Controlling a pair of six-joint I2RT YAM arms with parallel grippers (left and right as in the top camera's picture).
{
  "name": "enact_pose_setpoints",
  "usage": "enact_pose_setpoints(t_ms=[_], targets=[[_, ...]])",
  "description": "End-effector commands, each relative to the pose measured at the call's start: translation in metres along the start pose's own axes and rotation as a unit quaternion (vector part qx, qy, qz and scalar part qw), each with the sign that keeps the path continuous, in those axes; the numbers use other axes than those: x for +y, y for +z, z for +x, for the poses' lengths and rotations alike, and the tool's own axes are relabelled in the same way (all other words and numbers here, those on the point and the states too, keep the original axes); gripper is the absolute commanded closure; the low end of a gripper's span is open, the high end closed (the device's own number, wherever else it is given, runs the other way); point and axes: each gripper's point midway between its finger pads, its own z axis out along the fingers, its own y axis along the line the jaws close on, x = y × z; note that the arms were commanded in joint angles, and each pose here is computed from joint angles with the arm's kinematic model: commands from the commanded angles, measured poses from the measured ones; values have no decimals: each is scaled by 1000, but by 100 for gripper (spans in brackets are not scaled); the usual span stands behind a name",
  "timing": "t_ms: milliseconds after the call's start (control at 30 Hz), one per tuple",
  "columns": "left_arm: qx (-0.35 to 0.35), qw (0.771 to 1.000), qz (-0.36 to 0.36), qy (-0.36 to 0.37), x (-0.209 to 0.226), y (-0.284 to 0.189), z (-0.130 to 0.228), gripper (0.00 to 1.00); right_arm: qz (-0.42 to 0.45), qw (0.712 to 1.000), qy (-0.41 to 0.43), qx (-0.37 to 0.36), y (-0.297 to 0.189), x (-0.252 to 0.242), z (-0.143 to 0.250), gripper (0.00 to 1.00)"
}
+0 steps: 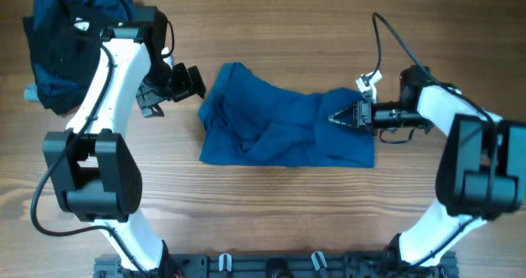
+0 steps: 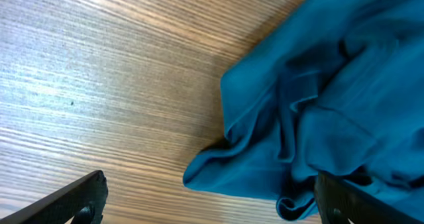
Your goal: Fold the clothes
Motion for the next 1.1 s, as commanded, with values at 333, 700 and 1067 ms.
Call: enact_pose_setpoints(t_ms=[333,700,1067], targets=[[-4,1000,9,6,-2,-4,0,0,79,993,90,5,18,-61,51,82],[-13,989,104,108,-35,5,-4,0,119,983,-73,-119,-47,57,5,1],[-61,970,146,182,-41,64,-30,0,125,977,-125,-115,-58,89,35,0]])
